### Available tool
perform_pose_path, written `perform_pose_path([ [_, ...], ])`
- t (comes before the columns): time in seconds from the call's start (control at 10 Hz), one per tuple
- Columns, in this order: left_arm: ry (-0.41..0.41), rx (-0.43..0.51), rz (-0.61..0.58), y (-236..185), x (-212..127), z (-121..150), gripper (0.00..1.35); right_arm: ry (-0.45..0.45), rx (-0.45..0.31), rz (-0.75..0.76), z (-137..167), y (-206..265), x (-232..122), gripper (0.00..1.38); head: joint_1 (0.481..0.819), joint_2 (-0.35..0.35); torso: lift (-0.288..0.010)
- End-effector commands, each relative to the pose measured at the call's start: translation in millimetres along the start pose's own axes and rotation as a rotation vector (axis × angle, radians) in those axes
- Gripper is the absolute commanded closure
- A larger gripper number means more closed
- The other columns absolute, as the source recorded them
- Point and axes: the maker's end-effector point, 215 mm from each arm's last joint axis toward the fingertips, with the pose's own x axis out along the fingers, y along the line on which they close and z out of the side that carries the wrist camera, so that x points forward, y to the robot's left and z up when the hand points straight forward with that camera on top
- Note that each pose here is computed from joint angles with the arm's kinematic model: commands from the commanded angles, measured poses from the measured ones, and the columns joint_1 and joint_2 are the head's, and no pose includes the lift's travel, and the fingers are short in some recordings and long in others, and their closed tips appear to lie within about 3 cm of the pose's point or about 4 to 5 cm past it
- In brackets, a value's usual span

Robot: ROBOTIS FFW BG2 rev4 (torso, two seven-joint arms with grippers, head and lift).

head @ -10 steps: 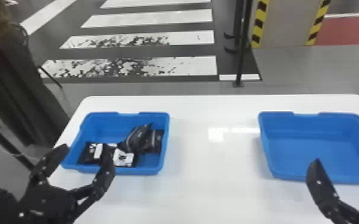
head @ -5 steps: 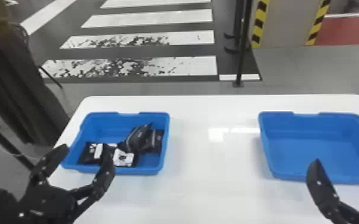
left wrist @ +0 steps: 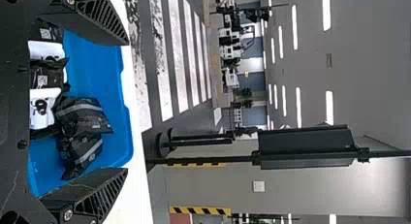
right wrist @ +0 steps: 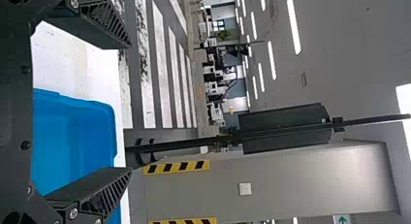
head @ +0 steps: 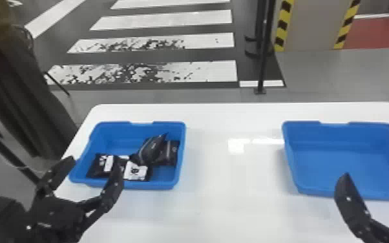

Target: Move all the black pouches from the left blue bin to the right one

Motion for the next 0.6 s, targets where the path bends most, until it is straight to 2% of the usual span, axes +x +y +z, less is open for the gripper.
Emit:
perform_pose_path([
  [0.0, 0.008, 0.004, 0.015, 9.2, 10.1, -6.5, 0.10, -0.001, -0.001, 0.001, 0.3, 0.2, 0.3, 0.12, 0.695, 0.150, -0.140],
  [0.5, 0.062, -0.025, 0.014, 18.9, 60.8, -30.8, 0.10, 0.001, -0.001, 0.000, -1.4, -0.9, 0.6, 0.12, 0.695, 0.163, -0.140],
])
